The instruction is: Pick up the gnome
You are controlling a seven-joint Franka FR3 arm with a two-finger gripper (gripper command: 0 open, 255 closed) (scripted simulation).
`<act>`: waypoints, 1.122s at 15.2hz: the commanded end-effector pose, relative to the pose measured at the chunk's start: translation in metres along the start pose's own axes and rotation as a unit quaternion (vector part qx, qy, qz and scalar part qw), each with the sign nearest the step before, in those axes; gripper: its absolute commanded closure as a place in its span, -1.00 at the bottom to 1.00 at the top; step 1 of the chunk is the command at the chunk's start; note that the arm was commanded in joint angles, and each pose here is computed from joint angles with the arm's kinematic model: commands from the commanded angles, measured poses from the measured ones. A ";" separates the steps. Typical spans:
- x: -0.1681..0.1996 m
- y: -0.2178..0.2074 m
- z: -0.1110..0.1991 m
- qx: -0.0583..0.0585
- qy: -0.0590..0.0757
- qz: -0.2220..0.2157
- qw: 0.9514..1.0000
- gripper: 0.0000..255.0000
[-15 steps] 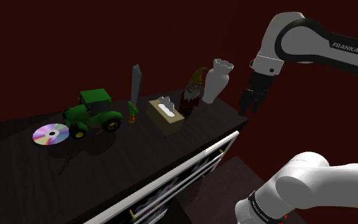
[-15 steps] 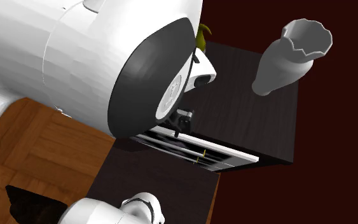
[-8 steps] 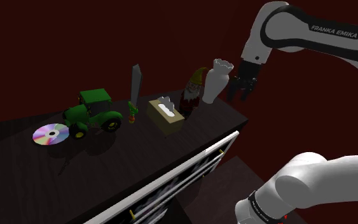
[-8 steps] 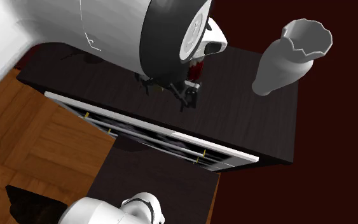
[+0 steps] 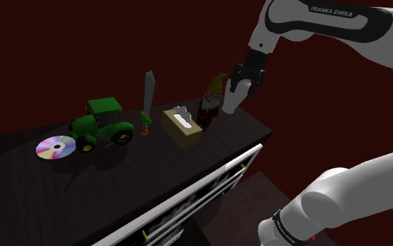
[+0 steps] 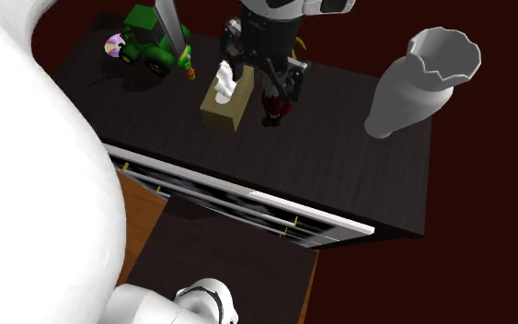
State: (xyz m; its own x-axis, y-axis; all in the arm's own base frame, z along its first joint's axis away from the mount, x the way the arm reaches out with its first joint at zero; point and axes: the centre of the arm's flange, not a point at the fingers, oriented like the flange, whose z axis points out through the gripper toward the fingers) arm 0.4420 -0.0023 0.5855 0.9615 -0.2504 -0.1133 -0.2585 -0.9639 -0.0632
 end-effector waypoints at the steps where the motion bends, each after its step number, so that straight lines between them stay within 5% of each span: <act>1: 0.025 -0.003 -0.011 0.006 0.007 0.019 1.000 -1.00; 9: 0.107 -0.007 -0.049 0.027 0.033 0.088 0.995 -1.00; 17: 0.111 -0.005 -0.010 0.027 0.033 0.088 0.995 -1.00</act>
State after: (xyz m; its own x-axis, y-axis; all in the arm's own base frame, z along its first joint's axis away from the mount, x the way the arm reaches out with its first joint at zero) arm 0.5513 -0.0258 0.5865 0.9048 -0.4212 -0.0624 -0.4256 -0.8992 -0.1021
